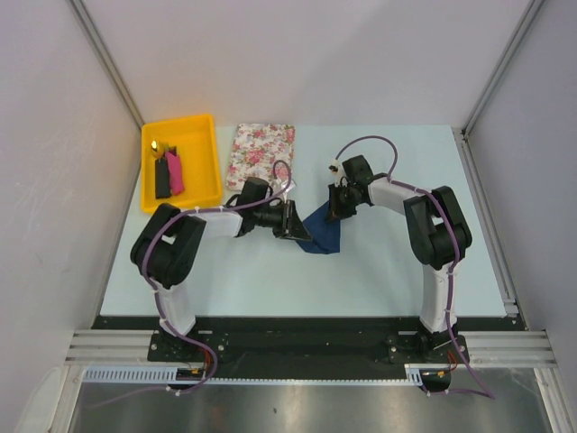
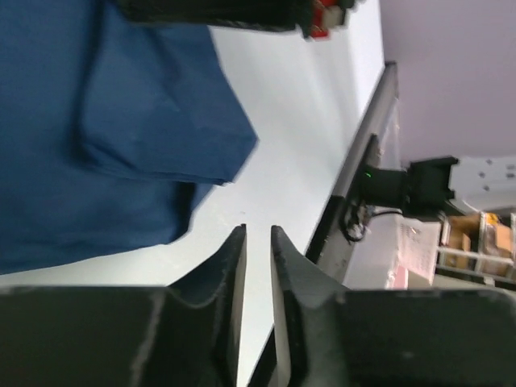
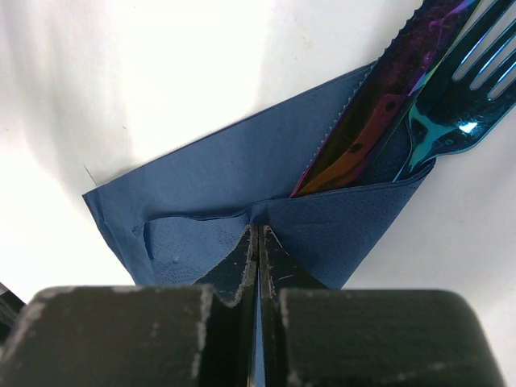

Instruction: Place the utensils on the paper napkin and roll it up

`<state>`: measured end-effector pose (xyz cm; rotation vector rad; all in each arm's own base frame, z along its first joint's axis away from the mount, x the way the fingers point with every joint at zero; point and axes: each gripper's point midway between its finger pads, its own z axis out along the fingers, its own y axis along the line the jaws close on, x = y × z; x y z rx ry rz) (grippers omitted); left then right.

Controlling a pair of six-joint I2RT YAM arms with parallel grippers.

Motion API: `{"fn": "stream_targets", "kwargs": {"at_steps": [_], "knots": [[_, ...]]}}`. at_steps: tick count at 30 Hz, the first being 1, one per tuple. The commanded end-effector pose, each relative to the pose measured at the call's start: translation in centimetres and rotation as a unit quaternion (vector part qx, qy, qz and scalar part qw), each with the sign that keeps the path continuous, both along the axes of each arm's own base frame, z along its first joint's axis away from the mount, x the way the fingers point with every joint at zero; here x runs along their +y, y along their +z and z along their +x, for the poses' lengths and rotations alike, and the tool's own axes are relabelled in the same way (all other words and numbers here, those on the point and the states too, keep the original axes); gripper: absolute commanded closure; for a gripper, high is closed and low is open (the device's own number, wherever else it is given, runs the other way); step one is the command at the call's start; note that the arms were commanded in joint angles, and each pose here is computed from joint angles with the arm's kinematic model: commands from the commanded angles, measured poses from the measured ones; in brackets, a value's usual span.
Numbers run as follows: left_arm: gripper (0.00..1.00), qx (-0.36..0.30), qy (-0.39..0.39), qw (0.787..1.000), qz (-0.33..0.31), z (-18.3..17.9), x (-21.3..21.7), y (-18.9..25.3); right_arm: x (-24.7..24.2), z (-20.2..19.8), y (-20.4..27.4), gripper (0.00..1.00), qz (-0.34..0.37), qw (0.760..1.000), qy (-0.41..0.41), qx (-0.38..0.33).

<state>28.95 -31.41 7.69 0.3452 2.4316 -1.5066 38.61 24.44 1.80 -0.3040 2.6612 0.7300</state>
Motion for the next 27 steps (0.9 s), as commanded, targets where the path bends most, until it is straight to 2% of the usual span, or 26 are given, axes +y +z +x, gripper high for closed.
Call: {"fn": "stream_targets", "kwargs": {"at_steps": [1,5,7,12,19,24,26,27], "knots": [[0.81,-0.016,-0.053,0.997,-0.06,-2.1,-1.9,2.0,-1.0,-1.3,-4.5,1.0,-0.044,0.999,0.005,0.029],[0.89,-0.019,-0.059,0.997,-0.048,-2.7,-2.9,0.8,-1.0,-1.0,-4.4,1.0,-0.044,0.999,0.004,0.027],[0.9,-0.011,-0.052,0.998,-0.038,-2.5,-3.1,-0.1,-1.0,-1.0,-4.4,1.0,-0.043,0.999,0.004,0.026],[0.94,-0.004,-0.016,1.0,-0.006,-0.6,-3.4,-2.5,-1.2,-1.1,-4.4,1.0,-0.044,0.999,0.004,0.028],[0.98,0.028,0.048,0.996,0.072,2.0,-2.8,-6.8,-1.3,-1.5,-4.5,1.0,-0.045,0.998,0.006,0.031],[0.95,0.054,0.052,0.993,0.092,1.3,-2.2,-7.1,-1.4,-1.7,-4.5,1.0,-0.045,0.998,0.006,0.032],[0.86,0.05,0.048,0.994,0.082,1.0,-1.8,-6.1,-1.4,-1.7,-4.5,1.0,-0.045,0.998,0.008,0.03],[0.82,0.03,0.049,0.996,0.069,1.2,-1.7,-4.2,-1.4,-1.6,-4.5,1.0,-0.046,0.998,0.008,0.03]]}}
